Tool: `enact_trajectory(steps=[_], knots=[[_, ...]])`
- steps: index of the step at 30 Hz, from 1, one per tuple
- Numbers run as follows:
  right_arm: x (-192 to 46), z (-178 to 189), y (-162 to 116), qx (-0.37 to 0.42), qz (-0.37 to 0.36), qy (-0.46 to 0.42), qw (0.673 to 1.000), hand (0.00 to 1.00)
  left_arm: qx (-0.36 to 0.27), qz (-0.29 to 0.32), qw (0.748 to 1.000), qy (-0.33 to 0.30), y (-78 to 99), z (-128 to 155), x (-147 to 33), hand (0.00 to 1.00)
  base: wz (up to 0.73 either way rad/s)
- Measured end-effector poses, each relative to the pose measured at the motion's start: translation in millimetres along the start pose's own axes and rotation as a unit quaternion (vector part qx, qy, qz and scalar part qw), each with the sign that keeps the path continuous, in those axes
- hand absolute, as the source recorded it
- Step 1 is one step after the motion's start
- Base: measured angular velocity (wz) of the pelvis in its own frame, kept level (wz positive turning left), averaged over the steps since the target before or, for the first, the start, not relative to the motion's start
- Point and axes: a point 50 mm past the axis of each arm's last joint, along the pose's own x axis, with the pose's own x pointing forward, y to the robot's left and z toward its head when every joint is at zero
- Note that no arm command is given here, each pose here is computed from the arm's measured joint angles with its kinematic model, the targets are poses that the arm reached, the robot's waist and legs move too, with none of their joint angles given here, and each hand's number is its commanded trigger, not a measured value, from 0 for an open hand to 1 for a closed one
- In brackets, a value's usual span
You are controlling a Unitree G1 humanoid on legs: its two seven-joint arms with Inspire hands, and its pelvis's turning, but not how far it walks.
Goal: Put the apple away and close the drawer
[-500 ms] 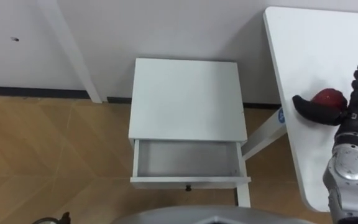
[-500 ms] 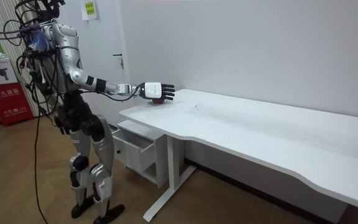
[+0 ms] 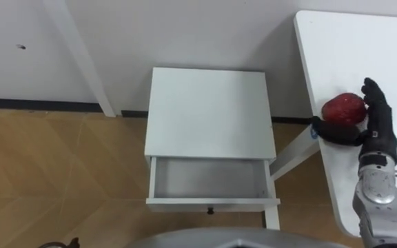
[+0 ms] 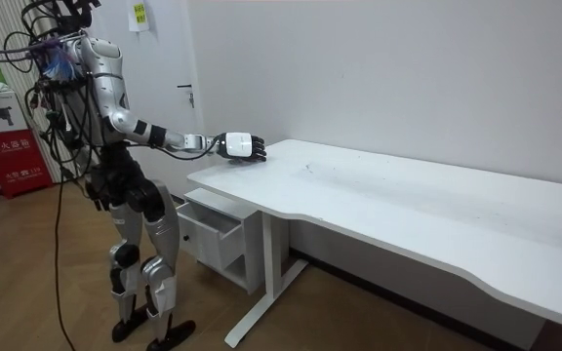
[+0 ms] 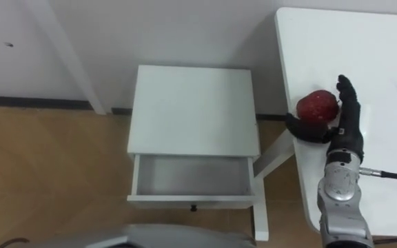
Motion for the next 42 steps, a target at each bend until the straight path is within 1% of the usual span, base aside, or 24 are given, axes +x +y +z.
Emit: enact_trajectory(steps=[8,14,19,23,27,33,36,42], knots=[[2,-3,-6,-0.002,-0.013,0.002,1.000,1.00,0.000,0.002,1.000,-0.002,0.3,2,0.4,0.00,0.00],[2,-2,-5,-0.014,-0.009,-0.004,1.000,1.00,0.004,0.001,1.000,-0.005,-0.2,4,0.7,0.00,-0.01],[2,0,-3,-0.029,-0.003,-0.011,1.000,1.00,0.019,-0.005,1.000,-0.015,-2.2,8,0.8,0.00,-0.04],[1,3,5,-0.069,0.017,-0.026,0.997,1.00,0.038,-0.009,0.999,-0.024,-5.0,11,0.4,0.00,0.00],[-3,9,19,-0.087,0.047,-0.040,0.994,1.00,0.038,-0.007,0.999,-0.033,-4.1,18,1.8,0.00,-0.01],[-5,14,28,-0.114,0.068,-0.057,0.989,1.00,0.054,-0.014,0.997,-0.049,-6.8,29,2.8,0.00,-0.02],[-7,17,36,-0.117,0.086,-0.067,0.987,1.00,0.059,-0.013,0.997,-0.051,-6.7,30,2.9,0.00,-0.01],[-8,20,44,-0.127,0.101,-0.077,0.984,1.00,0.071,-0.016,0.996,-0.051,-8.8,30,2.6,0.00,0.00]])
